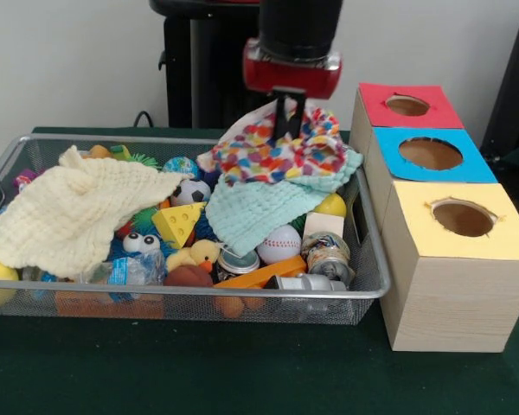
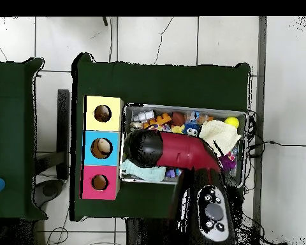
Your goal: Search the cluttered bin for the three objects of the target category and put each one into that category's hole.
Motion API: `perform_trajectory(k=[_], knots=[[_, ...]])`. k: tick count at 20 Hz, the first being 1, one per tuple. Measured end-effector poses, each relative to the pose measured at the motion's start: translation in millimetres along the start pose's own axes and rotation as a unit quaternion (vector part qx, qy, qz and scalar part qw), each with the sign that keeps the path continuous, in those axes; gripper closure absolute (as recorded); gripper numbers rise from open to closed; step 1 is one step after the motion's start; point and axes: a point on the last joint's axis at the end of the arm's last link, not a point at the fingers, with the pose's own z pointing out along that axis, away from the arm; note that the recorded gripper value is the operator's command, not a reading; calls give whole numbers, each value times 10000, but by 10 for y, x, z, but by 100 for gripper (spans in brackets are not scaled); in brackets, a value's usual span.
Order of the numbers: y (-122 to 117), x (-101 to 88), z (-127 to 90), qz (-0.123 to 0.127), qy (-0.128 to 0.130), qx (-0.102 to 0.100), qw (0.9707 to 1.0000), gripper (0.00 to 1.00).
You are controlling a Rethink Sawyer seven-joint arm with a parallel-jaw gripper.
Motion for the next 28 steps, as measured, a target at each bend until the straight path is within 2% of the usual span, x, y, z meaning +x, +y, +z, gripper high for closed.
perform_trajectory(k=[2,5,11,17,18,21,24,28], knots=[[177,2,-169,-78,-92,-16,9999,100],[261,-3,-254,-87,-156,-39,9998,100],[277,21,-271,37,-138,-87,9999,100],[195,72,-124,404,-100,-302,9987,100],[159,91,-28,613,-87,-426,9972,100],[157,126,108,827,-78,-531,9951,100],[250,152,191,847,-48,-557,9948,100],[478,229,260,730,38,-546,9958,100]])
